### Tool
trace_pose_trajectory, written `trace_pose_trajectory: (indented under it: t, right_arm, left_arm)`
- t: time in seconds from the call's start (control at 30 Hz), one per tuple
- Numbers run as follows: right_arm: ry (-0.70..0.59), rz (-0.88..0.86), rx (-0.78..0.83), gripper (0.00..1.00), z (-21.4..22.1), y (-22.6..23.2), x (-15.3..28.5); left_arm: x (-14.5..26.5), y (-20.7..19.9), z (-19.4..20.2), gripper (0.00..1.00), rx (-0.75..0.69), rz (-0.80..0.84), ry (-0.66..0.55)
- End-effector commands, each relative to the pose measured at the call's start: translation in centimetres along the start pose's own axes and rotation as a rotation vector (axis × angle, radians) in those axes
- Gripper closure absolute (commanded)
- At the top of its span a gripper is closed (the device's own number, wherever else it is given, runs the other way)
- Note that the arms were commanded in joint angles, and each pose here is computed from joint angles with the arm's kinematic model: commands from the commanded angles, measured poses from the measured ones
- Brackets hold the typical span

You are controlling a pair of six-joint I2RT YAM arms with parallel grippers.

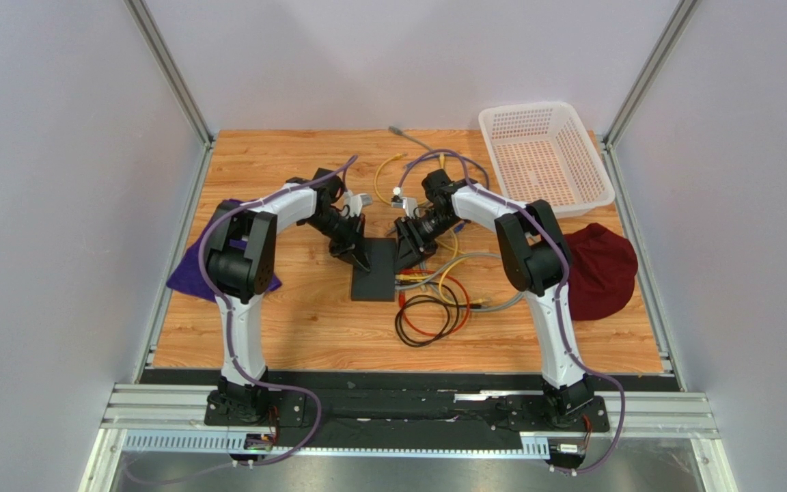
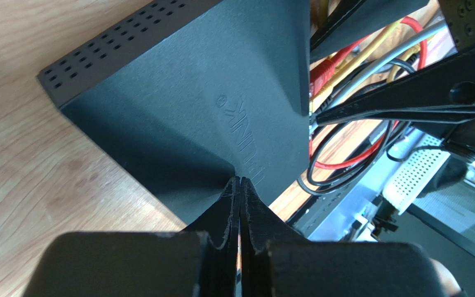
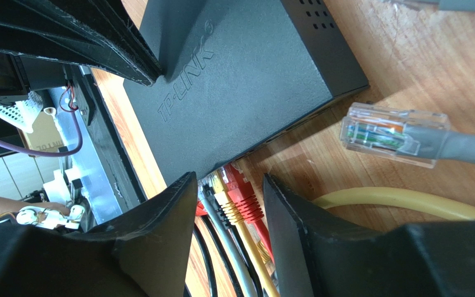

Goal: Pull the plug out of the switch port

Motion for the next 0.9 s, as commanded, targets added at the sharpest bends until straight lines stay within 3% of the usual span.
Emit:
trace_pose_trajectory:
  t: [0.0,0.87]
  right_arm:
    - [0.140,0.100,-0.048,0.52,3.4,-3.4,-1.7]
    - [0.202,0.132,-0.055,0.75,3.6,-3.4,-2.7]
  left_arm:
    - [-0.8,1.1,-0.7,1.00,-0.028,-0.053,0.001]
    - [-1.5,0.6,-0.4,1.00,-0.050,-0.076,0.019]
Point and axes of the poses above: each gripper's point midway between its finger pads, its own x axis back along the fingers, its own y axis along the line the jaws close on, z = x × y, the point moved 6 cm from there along x, back along the fingers, and after that the axes turned 5 degrees about x, right-handed, at the moved point
